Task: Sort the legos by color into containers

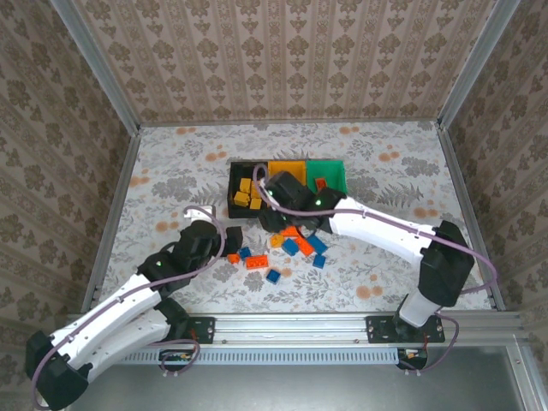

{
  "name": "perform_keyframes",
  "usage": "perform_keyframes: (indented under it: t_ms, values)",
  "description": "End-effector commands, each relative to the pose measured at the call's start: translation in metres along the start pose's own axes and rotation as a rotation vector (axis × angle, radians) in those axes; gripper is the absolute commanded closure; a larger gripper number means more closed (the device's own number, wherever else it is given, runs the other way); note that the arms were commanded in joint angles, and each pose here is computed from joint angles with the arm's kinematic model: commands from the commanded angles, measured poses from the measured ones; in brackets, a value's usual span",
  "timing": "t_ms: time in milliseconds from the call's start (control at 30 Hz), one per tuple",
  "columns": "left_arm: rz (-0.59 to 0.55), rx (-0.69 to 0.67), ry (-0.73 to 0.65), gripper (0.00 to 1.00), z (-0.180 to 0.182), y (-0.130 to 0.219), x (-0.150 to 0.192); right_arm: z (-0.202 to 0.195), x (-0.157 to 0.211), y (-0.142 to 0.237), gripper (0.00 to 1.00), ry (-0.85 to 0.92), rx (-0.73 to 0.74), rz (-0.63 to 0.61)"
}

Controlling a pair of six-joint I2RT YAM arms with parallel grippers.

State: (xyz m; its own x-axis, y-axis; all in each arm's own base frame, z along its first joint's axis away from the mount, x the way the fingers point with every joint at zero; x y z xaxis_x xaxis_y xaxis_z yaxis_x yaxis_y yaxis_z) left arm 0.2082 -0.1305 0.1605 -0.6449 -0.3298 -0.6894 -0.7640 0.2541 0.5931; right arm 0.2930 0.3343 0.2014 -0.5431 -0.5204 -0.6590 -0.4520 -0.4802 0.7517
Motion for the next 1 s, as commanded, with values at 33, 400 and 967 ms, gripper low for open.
perform_keyframes:
  t_ms: [33, 400, 967]
  values:
    - [0.015, -0.037, 0.025, 0.00, 0.015, 0.001, 0.009, -0.027, -0.048, -0.029, 0.66, -0.044, 0.039, -0.079]
    - [0.057, -0.042, 0.029, 0.00, 0.021, -0.001, 0.021, -0.065, -0.080, -0.115, 0.65, -0.118, 0.108, -0.027]
    - [0.173, -0.057, 0.007, 0.01, 0.015, -0.005, 0.032, -0.058, -0.103, -0.080, 0.32, -0.124, 0.066, -0.133]
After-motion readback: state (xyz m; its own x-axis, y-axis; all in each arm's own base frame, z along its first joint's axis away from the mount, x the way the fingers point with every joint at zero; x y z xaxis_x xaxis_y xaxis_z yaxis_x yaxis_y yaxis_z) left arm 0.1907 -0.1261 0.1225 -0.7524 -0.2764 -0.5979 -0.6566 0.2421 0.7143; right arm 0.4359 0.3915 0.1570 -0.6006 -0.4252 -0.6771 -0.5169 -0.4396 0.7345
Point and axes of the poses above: each hand's point on the last joint's axis, 136 mm out from that joint toward the fingers, its own y axis back along the fingers, its own z axis along the line the jaws close on, x = y × z, the point moved 2 cm from there along y, back along the fingers, and after that the axes turned 15 degrees about y, right-handed, at the moved point
